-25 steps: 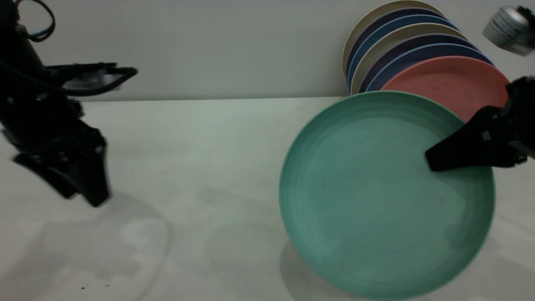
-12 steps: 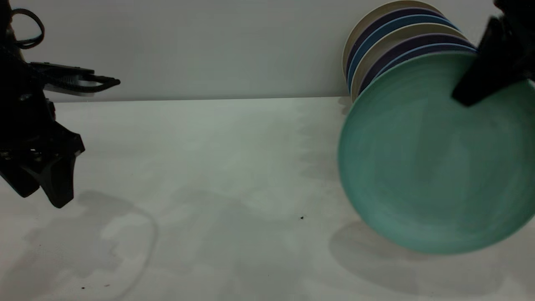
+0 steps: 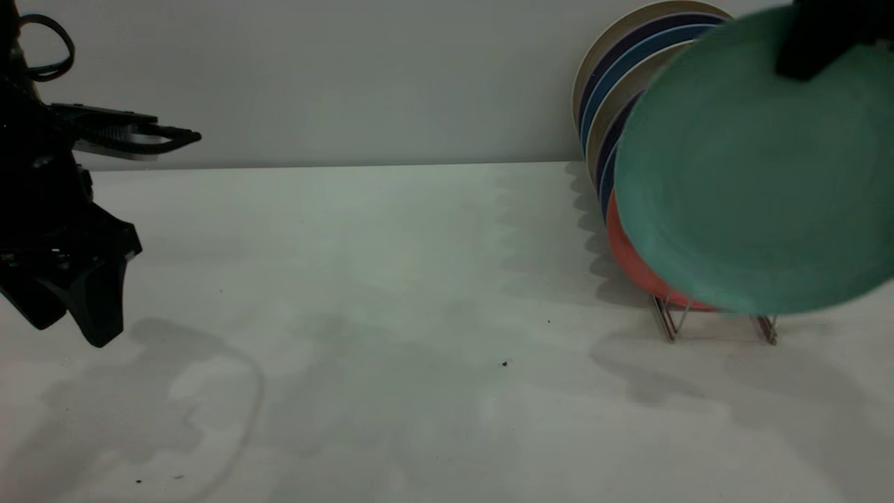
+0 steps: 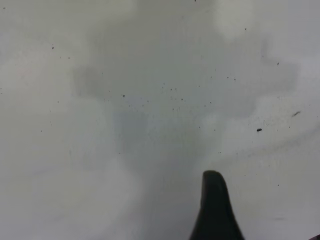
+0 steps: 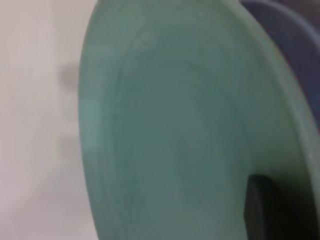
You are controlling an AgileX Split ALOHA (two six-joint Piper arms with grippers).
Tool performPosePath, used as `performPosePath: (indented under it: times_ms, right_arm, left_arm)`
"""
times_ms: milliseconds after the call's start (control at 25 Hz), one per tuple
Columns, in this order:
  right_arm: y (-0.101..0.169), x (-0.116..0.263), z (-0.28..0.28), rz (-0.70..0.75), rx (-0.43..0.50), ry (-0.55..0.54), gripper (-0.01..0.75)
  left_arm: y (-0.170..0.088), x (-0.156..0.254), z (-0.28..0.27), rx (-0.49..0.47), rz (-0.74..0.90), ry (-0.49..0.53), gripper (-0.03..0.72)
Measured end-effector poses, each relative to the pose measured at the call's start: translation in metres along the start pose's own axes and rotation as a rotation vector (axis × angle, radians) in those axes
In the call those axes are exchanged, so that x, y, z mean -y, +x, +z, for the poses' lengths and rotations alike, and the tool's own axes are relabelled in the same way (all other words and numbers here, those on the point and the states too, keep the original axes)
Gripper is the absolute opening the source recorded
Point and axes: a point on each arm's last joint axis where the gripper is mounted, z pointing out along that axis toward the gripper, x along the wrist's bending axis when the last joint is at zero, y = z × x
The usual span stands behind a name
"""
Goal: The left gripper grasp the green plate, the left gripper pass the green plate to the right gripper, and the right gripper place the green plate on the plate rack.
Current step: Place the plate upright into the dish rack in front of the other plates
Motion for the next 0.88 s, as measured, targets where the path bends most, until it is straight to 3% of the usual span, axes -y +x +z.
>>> performPosePath:
  times_ms: [440,880]
  right_arm:
    - [-0.017,-0.002,-0.007,-0.083,0.142,0.017,0.083]
    - [-0.022,-0.003,-0.008,-0.099,0.194,0.003,0.083]
  left_arm:
    - [0.0,-0.002,0.0,-0.004,-0.001,-0.023,0.551]
    - [0.0,-0.002,0.0,-0.004,-0.001,-0.024,0.551]
